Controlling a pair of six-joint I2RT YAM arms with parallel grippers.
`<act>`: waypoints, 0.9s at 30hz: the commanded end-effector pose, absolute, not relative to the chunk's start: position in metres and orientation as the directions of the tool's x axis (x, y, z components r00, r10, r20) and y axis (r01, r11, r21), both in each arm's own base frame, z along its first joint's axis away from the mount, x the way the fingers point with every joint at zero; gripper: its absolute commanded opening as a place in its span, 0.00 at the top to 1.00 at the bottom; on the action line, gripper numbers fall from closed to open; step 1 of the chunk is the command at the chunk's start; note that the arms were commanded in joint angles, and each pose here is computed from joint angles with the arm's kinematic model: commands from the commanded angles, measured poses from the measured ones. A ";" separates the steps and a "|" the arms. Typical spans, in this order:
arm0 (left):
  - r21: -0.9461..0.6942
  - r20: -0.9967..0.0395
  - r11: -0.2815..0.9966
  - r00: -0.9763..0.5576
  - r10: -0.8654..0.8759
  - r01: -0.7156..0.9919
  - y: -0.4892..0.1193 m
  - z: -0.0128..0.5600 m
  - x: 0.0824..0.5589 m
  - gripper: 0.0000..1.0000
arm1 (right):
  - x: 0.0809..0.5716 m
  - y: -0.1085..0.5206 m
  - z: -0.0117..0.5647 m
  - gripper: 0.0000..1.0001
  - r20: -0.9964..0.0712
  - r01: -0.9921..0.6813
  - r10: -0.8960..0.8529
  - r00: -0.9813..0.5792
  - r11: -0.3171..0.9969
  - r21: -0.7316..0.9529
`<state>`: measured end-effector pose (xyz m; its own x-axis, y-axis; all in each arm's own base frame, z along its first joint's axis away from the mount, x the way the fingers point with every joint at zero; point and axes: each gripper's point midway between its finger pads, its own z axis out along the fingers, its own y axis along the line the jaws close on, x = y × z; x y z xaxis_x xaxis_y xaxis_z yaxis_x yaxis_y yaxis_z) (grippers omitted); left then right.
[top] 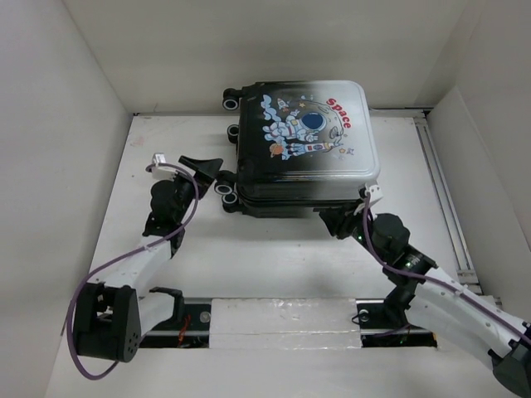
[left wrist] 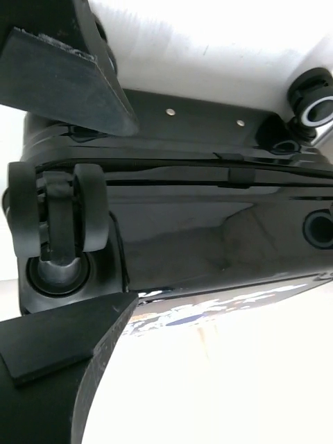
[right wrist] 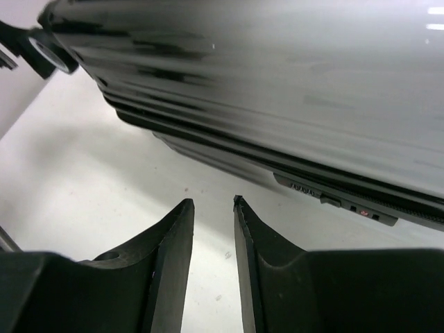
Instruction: Pack the luggage
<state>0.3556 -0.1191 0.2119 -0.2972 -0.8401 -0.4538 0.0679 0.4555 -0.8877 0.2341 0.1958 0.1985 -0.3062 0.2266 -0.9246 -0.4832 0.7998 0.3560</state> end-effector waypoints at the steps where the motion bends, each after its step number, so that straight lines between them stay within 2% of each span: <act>1: -0.882 -0.461 0.465 -0.328 -0.824 0.072 -0.122 0.209 0.348 0.07 | 0.235 0.202 0.215 0.64 -0.932 -0.521 0.226 -0.282 0.780 0.347; 6: -0.921 -0.363 0.388 -0.451 -0.815 0.041 -0.141 0.183 0.337 0.06 | 0.232 0.197 0.213 0.64 -0.937 -0.520 0.231 -0.262 0.784 0.339; 8: -0.939 -0.325 0.339 -0.484 -0.813 0.060 -0.148 0.183 0.332 0.09 | 0.232 0.197 0.213 0.64 -0.937 -0.520 0.231 -0.262 0.784 0.339; 12: -0.939 -0.321 0.340 -0.487 -0.812 0.052 -0.147 0.172 0.323 0.09 | 0.232 0.198 0.205 0.63 -0.938 -0.524 0.210 -0.274 0.785 0.329; 19: -0.933 -0.355 0.339 -0.454 -0.817 0.119 -0.144 0.189 0.313 0.10 | 0.235 0.208 0.195 0.63 -0.935 -0.541 0.186 -0.304 0.774 0.330; 27: -0.970 -0.235 0.172 -0.504 -0.831 0.170 -0.165 0.215 0.311 0.06 | 0.233 0.214 0.191 0.63 -0.933 -0.564 0.178 -0.313 0.755 0.334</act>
